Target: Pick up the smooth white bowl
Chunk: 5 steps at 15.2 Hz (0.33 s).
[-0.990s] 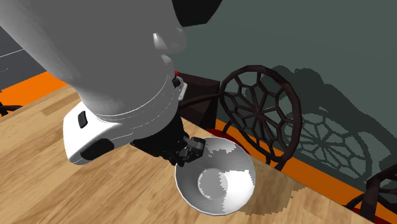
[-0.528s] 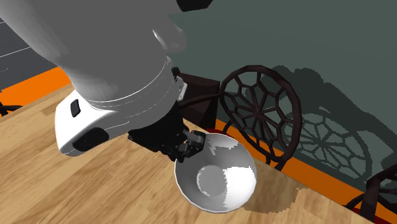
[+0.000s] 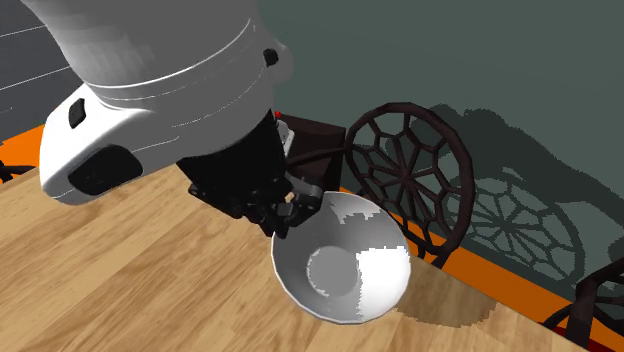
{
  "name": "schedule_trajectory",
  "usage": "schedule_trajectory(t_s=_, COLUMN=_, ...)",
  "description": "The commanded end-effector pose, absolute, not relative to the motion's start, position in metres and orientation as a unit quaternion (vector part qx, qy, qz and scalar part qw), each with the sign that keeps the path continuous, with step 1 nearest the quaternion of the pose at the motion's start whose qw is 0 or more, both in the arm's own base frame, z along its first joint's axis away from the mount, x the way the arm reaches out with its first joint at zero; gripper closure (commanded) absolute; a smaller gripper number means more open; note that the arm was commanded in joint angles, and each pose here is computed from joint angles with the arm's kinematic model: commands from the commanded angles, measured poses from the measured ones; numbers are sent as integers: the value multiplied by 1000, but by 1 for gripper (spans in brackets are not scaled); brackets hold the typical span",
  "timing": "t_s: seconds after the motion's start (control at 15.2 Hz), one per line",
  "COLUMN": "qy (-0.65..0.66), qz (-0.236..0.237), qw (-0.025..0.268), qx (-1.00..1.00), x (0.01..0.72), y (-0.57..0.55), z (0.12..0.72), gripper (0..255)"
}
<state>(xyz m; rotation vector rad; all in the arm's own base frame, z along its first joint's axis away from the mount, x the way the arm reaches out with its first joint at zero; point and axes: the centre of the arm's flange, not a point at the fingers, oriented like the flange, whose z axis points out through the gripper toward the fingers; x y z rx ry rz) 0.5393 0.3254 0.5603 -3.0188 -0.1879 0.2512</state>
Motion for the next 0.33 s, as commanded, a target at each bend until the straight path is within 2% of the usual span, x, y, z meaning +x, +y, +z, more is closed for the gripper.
schedule_trajectory(t_s=0.0, qy=-62, qz=83, qw=53, qx=-993, x=540, y=325, z=572, gripper=255)
schedule_trajectory(t_s=0.26, qy=-62, qz=83, qw=53, qx=-993, x=540, y=325, z=583, gripper=255)
